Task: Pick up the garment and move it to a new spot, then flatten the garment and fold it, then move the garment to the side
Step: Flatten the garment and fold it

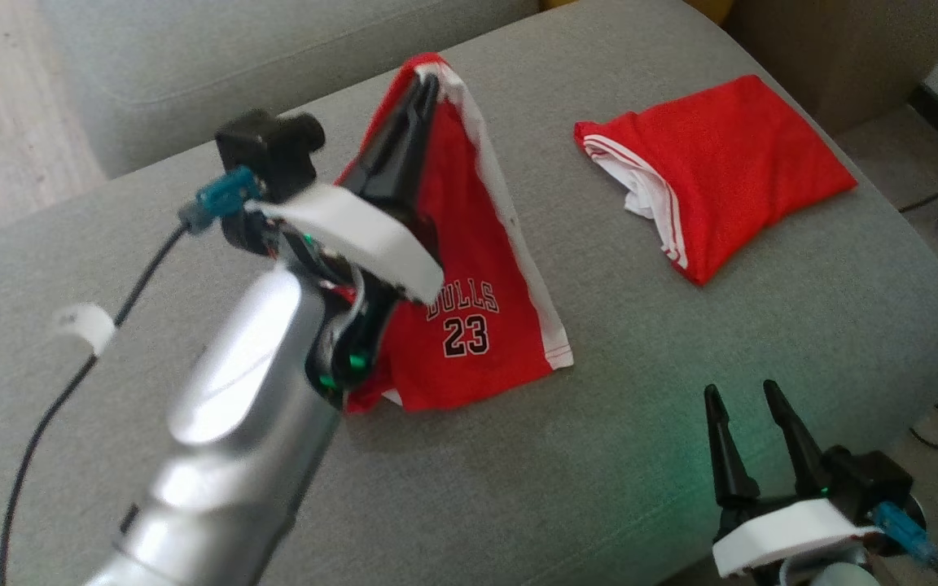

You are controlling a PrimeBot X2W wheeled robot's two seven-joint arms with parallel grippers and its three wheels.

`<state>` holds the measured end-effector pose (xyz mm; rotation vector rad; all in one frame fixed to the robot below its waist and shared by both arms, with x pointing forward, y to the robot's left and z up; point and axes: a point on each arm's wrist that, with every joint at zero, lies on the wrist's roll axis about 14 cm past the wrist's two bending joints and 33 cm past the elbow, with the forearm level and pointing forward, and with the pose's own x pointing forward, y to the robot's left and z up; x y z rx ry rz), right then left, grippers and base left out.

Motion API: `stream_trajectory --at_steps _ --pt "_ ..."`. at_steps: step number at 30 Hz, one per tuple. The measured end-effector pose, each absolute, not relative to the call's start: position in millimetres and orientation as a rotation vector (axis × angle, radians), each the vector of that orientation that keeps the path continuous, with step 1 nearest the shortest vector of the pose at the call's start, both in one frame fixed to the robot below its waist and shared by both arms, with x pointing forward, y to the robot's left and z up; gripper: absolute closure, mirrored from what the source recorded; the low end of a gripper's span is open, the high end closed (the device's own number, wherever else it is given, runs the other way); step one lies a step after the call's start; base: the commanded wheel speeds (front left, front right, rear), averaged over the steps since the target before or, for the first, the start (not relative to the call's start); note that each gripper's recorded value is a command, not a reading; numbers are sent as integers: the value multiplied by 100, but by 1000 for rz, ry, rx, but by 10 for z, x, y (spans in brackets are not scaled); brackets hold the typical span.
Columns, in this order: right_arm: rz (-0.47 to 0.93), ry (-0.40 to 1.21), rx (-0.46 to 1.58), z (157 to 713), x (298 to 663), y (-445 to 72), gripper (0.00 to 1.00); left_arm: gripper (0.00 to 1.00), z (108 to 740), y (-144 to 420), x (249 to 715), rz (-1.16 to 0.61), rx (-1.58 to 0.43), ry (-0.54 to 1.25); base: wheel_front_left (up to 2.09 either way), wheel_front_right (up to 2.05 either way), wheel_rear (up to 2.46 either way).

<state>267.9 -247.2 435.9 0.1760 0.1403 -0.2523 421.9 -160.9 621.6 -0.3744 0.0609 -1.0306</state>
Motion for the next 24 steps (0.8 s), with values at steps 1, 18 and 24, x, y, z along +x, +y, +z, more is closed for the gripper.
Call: stream_trajectory --at_steps 1,18,24 --pt "-251 138 175 4365 2685 -2472 0 100 6203 -1597 4168 -1040 -380 64 0 0 0" --pt "-83 154 125 4334 2987 -2097 0 100 4206 389 2926 -622 -444 743 0 0 0" --pt "-6 157 98 4336 3127 -1906 0 100 3888 749 2733 -473 -496 809 0 0 0"
